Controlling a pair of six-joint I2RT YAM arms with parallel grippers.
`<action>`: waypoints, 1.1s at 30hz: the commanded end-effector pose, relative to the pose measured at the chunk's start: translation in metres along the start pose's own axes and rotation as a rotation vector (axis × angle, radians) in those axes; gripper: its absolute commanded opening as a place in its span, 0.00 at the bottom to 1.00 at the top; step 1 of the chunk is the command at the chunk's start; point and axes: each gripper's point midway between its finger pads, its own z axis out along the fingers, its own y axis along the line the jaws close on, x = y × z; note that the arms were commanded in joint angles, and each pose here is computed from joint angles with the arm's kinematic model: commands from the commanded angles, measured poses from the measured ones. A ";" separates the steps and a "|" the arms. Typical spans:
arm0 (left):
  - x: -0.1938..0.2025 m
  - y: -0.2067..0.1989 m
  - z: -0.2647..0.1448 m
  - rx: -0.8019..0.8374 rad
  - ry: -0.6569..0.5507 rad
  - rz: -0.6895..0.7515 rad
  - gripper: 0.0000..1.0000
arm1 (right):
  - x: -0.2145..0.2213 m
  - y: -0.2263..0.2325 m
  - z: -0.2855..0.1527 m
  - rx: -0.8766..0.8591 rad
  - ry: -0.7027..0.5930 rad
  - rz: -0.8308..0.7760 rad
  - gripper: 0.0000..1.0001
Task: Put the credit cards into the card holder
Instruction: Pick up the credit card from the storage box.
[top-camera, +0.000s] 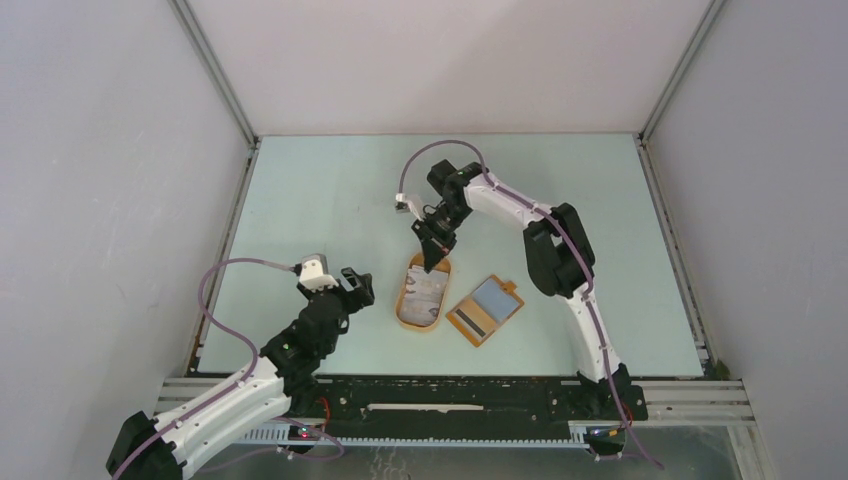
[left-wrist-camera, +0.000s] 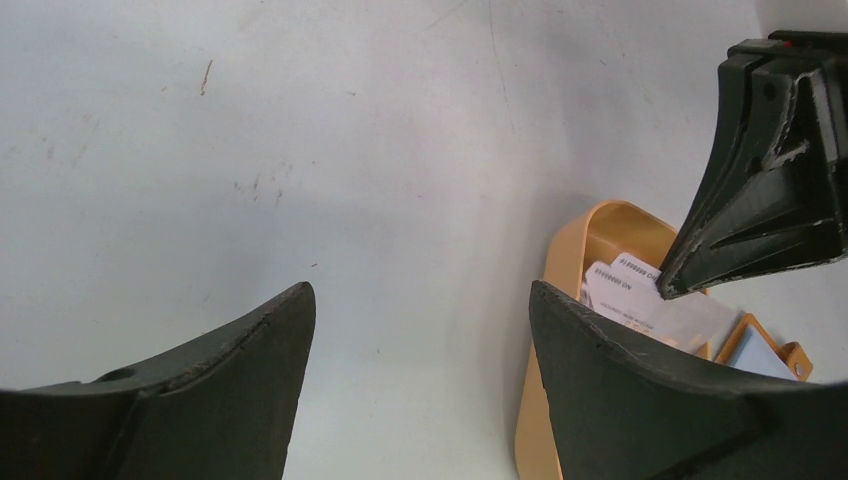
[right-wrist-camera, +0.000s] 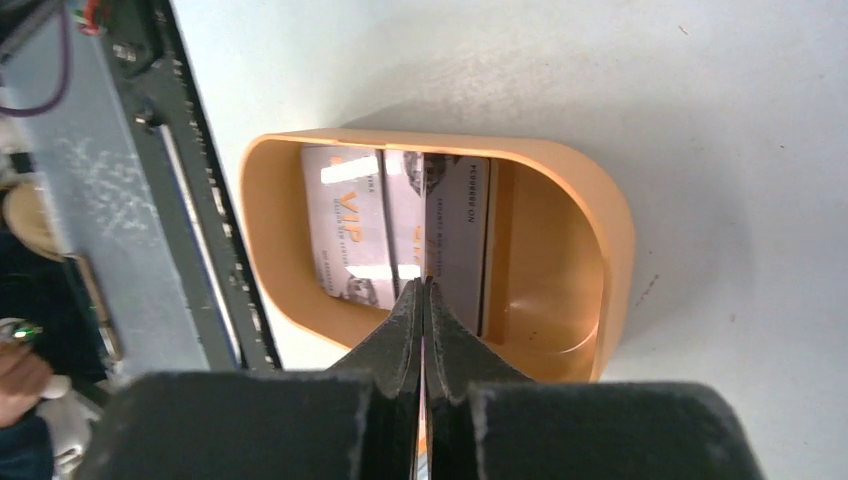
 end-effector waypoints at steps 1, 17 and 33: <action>-0.007 0.003 0.002 -0.017 -0.037 -0.024 0.83 | -0.013 -0.005 -0.004 0.163 -0.003 -0.105 0.02; -0.007 0.002 0.002 -0.013 -0.038 -0.023 0.83 | -0.034 -0.019 -0.024 0.489 -0.050 -0.262 0.03; -0.019 -0.009 -0.009 0.058 -0.047 -0.042 0.83 | -0.038 0.061 -0.062 0.284 -0.139 -0.383 0.00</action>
